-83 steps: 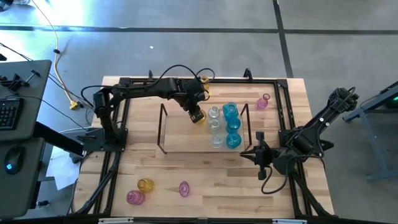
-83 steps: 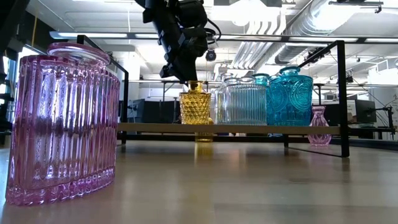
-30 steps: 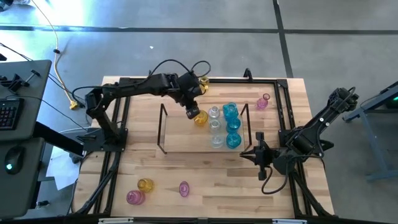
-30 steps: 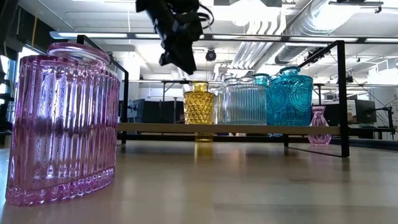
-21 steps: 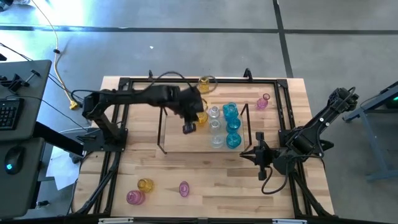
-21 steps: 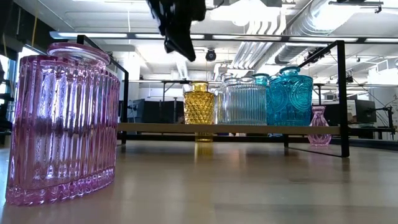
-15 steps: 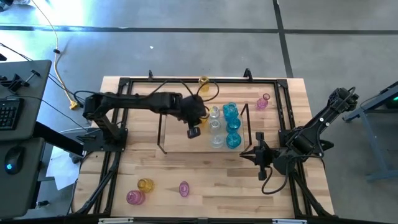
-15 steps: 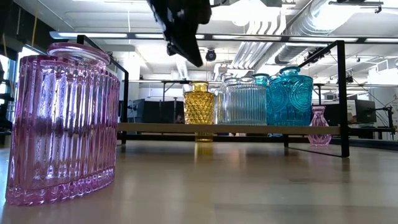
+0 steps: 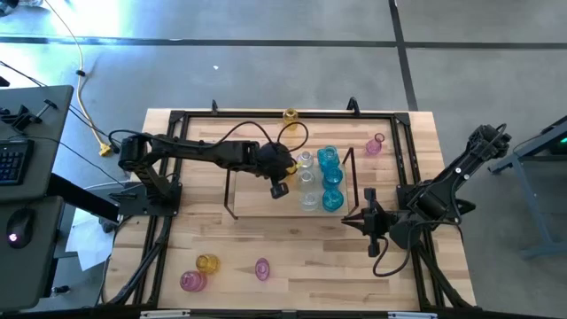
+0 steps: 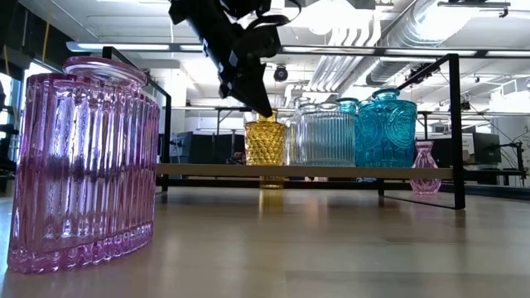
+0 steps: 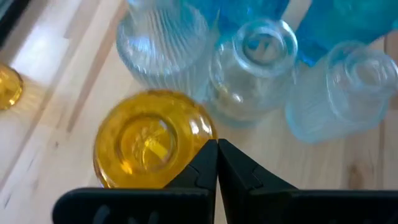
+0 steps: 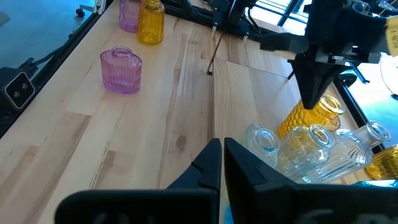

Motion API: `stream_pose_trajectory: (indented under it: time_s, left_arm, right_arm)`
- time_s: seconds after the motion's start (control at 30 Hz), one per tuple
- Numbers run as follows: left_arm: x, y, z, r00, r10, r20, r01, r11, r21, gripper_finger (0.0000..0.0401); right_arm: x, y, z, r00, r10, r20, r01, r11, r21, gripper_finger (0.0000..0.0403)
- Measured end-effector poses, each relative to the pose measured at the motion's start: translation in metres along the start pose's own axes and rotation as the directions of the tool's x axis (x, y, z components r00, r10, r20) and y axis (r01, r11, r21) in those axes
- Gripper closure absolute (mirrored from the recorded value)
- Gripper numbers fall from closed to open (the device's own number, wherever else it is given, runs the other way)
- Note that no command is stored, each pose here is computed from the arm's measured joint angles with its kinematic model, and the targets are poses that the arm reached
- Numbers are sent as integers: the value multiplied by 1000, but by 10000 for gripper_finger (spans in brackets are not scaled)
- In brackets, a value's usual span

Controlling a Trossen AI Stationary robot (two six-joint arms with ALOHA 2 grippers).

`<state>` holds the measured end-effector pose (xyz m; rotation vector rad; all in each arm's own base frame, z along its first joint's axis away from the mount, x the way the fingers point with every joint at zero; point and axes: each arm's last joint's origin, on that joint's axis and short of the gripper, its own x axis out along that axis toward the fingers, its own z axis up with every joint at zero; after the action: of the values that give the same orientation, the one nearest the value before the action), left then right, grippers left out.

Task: Sort vases onto shelf
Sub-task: Put the bottom right yellow vase on the shelf, then put the bottom yellow vase aligned with the other yellow vase on the shelf

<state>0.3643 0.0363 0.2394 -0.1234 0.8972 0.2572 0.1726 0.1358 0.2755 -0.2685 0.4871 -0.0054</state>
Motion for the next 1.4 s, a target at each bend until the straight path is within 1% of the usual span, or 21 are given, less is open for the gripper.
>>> stream_pose_trajectory:
  time_s: [0.13, 0.27, 0.73, 0.83, 0.97, 1.07, 1.13, 1.3, 1.4]
  left_arm:
    - [1, 0, 0, 1000, 8, 4, -8, 1000, 8, 401]
    - [4, 1, 0, 999, 46, 1, -46, 999, 9, 401]
    - [4, 3, -2, 996, 90, -8, -90, 996, 11, 401]
    - [4, 3, -2, 993, 114, -12, -114, 993, 14, 401]
    - [-1, 4, -3, 993, 117, -24, -117, 993, 17, 401]
    - [-13, -1, -4, 993, 107, -49, -105, 994, 38, 401]
    - [-26, -9, -3, 994, 92, -65, -87, 993, 75, 401]
    - [-66, -42, -5, 994, 23, -104, -2, 980, 198, 401]
    - [-96, -61, -9, 990, 4, -143, 31, 970, 243, 401]
  right_arm:
    - [0, 0, 0, 1000, 0, 1, 0, 1000, 1, 403]
    - [0, 0, 0, 1000, 0, 1, 0, 1000, 1, 403]
    - [0, 0, 0, 1000, 0, 1, 0, 1000, 4, 403]
    - [0, 0, 0, 1000, 0, 1, 0, 1000, 3, 403]
    - [0, 0, 0, 1000, 1, 1, -1, 1000, 3, 403]
    - [0, 1, 0, 1000, 21, -3, -21, 1000, 3, 403]
    - [0, 1, 0, 1000, 28, -4, -28, 1000, 1, 403]
    - [0, 1, -1, 1000, 29, -13, -29, 1000, -6, 403]
    - [0, 1, -1, 999, 28, -15, -28, 1000, -8, 403]
